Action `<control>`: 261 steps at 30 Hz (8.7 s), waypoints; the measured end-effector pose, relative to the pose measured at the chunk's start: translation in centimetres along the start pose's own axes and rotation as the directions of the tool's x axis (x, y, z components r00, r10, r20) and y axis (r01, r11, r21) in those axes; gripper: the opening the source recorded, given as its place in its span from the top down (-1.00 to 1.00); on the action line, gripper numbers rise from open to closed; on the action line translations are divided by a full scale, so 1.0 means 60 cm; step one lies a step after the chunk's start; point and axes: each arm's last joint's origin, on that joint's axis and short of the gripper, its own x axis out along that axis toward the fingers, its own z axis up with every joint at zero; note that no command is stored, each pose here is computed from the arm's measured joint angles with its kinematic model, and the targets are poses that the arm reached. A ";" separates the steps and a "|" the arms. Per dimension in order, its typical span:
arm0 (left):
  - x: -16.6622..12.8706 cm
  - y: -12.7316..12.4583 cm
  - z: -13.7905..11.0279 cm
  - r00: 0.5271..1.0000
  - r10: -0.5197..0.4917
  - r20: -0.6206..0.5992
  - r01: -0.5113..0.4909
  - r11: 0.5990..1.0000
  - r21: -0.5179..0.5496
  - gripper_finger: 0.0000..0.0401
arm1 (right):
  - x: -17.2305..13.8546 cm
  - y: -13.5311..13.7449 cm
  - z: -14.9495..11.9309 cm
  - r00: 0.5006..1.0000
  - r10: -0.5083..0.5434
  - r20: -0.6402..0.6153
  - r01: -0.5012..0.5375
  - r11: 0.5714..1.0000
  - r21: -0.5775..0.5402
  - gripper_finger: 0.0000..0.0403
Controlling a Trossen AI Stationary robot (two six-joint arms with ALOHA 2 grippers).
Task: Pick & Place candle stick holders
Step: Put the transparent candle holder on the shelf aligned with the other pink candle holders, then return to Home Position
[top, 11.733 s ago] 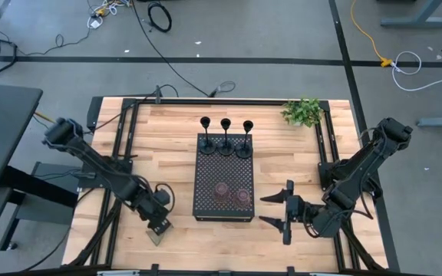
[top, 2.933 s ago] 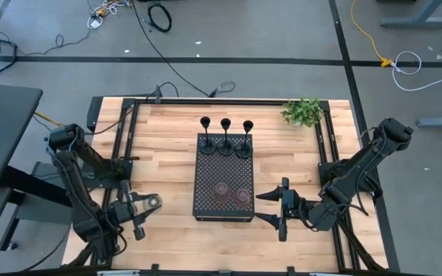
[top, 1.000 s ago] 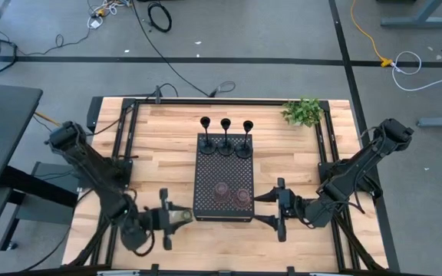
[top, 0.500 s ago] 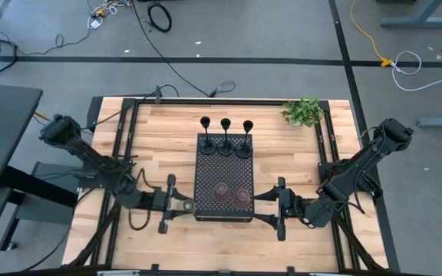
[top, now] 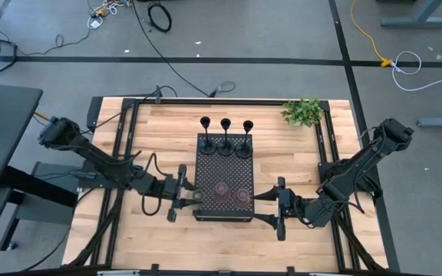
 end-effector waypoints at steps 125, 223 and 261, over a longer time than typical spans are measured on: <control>0.067 0.031 0.000 0.989 0.109 0.102 -0.092 0.983 -0.161 -0.26 | 0.004 -0.005 0.002 1.000 -0.012 0.002 0.012 1.000 -0.003 -0.31; -0.057 0.060 0.129 0.984 0.119 0.132 -0.105 0.988 -0.110 -0.26 | 0.004 -0.006 -0.001 1.000 -0.011 -0.014 0.011 1.000 -0.010 -0.31; -0.217 0.090 0.147 0.982 0.185 -0.037 -0.188 0.978 -0.087 -0.26 | 0.009 -0.009 0.006 1.000 -0.018 0.009 0.019 0.999 -0.047 -0.31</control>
